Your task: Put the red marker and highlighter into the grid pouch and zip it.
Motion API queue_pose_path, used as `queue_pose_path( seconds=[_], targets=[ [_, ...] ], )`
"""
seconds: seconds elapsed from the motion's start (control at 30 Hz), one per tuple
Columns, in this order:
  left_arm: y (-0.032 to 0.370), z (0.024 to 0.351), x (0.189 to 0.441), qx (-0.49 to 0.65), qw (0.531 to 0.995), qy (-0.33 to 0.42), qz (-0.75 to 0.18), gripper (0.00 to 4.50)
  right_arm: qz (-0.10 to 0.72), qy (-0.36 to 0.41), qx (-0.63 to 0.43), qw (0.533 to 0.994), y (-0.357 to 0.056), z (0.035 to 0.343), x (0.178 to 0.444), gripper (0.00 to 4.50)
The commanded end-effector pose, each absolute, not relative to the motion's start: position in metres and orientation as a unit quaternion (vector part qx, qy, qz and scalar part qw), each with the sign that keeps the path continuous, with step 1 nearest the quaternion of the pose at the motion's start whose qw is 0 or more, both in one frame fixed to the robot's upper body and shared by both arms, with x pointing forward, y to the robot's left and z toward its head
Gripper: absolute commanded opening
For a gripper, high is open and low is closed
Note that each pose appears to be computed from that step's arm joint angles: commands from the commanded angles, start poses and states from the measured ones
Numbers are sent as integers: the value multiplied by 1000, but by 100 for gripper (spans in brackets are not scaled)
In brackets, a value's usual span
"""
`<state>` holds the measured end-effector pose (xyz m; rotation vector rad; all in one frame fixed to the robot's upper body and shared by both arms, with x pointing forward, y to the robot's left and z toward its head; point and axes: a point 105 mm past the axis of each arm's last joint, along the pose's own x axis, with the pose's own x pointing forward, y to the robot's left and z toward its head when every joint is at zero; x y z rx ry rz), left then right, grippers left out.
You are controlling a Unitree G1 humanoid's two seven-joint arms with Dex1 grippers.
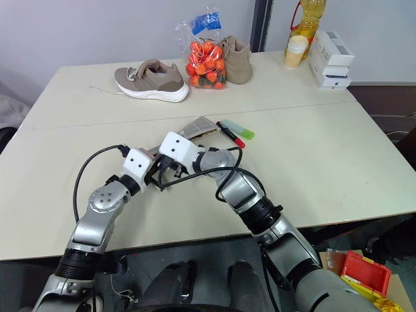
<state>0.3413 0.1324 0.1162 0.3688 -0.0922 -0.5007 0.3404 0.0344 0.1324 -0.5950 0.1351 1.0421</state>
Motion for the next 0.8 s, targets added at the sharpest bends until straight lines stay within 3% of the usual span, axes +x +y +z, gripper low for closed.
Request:
queue_pose_path(
  seconds=[0.03, 0.07, 0.1, 0.27, 0.47, 0.63, 0.8],
  targets=[
    [136, 141, 343, 177, 953, -85, -232, 0, 499, 17, -292, 816, 30, 152, 335, 380],
    [138, 141, 344, 175, 954, -85, -227, 0, 496, 15, -295, 816, 26, 153, 336, 428],
    [145, 142, 346, 178, 957, -82, -216, 0, 489, 19, -292, 822, 17, 153, 338, 441],
    [181, 141, 352, 201, 965, -64, -157, 0, 442, 46, -265, 856, -24, 150, 350, 441],
    [213, 124, 352, 252, 959, -22, -128, 0, 296, 93, -205, 928, -102, 147, 389, 441],
    [213, 119, 352, 244, 962, -14, -122, 0, 240, 118, -141, 953, -126, 141, 404, 441],
    [205, 118, 353, 224, 966, -18, -125, 0, 240, 148, -90, 955, -125, 125, 407, 441]
  ],
)
